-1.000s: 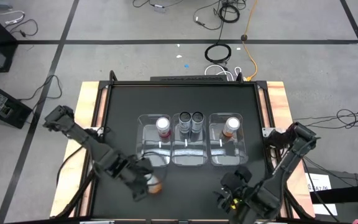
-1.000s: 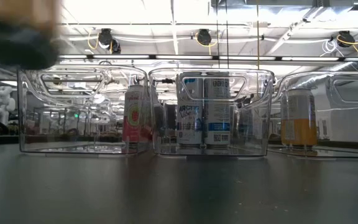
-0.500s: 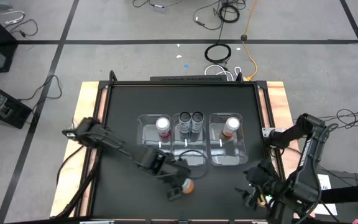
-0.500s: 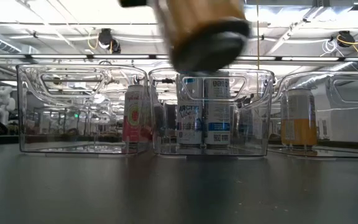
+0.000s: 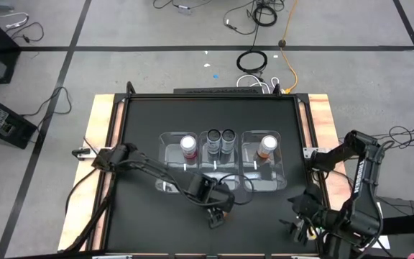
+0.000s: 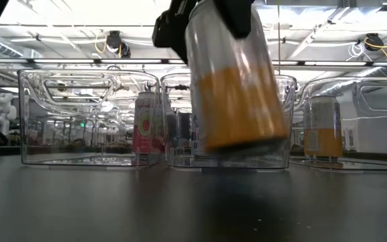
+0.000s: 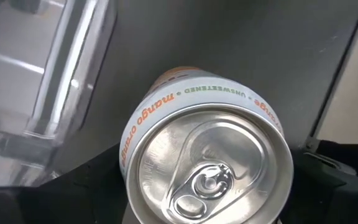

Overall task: Sort soda cans
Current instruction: Put the yellow-white soda can into the right transparent bin

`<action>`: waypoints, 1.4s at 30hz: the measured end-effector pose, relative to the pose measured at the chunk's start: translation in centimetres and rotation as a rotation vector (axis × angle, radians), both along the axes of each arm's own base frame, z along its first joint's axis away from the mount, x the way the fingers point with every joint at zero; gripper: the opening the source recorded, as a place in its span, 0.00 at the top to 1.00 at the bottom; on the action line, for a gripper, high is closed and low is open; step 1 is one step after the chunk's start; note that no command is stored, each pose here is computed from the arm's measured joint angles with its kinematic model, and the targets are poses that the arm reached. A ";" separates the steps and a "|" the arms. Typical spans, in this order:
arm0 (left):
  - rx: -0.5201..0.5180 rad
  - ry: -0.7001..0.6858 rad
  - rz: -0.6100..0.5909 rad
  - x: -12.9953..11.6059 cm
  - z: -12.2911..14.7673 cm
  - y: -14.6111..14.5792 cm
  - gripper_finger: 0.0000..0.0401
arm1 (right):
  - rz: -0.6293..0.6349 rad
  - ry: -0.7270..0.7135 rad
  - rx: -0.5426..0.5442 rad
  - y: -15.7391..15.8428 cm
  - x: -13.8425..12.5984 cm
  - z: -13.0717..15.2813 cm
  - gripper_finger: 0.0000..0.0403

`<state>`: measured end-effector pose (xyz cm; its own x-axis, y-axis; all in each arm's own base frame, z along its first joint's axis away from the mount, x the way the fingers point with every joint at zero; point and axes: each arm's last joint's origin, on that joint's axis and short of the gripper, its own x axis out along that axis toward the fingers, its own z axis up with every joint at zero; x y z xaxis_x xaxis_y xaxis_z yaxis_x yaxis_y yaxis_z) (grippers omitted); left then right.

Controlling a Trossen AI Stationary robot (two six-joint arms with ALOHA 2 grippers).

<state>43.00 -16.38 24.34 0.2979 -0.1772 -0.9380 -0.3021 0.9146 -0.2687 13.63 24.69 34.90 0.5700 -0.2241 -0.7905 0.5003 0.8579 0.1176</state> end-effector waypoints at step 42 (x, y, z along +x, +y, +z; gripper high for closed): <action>-0.096 -0.050 0.126 0.7 -0.2 -1.3 0.16 | -0.050 0.014 -0.024 0.1 -0.6 -2.2 0.14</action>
